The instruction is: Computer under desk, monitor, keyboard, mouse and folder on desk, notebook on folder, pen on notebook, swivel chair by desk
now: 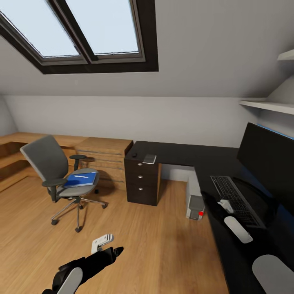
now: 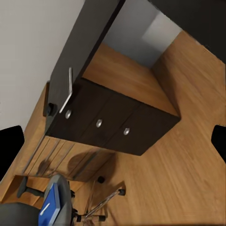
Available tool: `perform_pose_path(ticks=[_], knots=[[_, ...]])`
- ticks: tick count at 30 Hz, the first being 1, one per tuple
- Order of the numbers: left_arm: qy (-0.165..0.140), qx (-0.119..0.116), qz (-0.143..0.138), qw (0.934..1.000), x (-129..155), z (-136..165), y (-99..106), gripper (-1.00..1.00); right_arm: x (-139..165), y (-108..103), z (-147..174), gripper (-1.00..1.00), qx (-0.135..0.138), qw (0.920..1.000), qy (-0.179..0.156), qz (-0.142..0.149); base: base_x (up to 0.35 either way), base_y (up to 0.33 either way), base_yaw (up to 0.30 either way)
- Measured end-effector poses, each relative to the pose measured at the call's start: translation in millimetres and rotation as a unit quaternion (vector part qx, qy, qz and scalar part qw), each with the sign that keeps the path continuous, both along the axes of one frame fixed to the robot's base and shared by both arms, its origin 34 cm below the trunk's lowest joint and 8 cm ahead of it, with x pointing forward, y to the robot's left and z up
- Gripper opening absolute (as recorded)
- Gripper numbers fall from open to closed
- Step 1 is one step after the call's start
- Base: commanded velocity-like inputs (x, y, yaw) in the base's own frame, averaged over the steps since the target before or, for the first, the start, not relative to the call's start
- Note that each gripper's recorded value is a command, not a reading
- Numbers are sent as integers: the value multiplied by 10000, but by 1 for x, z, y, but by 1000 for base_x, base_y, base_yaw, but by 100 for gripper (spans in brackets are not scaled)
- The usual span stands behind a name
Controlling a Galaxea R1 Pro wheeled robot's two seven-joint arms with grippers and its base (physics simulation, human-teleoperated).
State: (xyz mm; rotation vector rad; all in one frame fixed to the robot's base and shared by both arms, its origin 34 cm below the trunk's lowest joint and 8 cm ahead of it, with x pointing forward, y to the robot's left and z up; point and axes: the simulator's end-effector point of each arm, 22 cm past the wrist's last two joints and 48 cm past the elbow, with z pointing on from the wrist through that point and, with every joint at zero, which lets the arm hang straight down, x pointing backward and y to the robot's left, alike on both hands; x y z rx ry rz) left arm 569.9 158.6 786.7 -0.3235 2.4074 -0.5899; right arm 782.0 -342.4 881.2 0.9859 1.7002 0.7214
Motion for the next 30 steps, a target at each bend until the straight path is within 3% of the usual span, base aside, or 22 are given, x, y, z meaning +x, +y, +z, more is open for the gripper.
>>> perform_pose_path(ticks=[14, 19, 30], knots=[[15, -3, 9, 10000, -1, -1, 0, 100, 3, 21, 0, 100, 84, 9999, -94, -112, 0, 54, 198], [15, -2, 12, 10000, 0, -1, 0, 100, 4, 18, 2, 100, 11, 9994, -184, -279, 0, 0, 265], [21, -1, -3, 10000, -1, -1, -1, 100, 3, 31, -4, 100, -309, 9994, -140, -122, 0, 0, 266]])
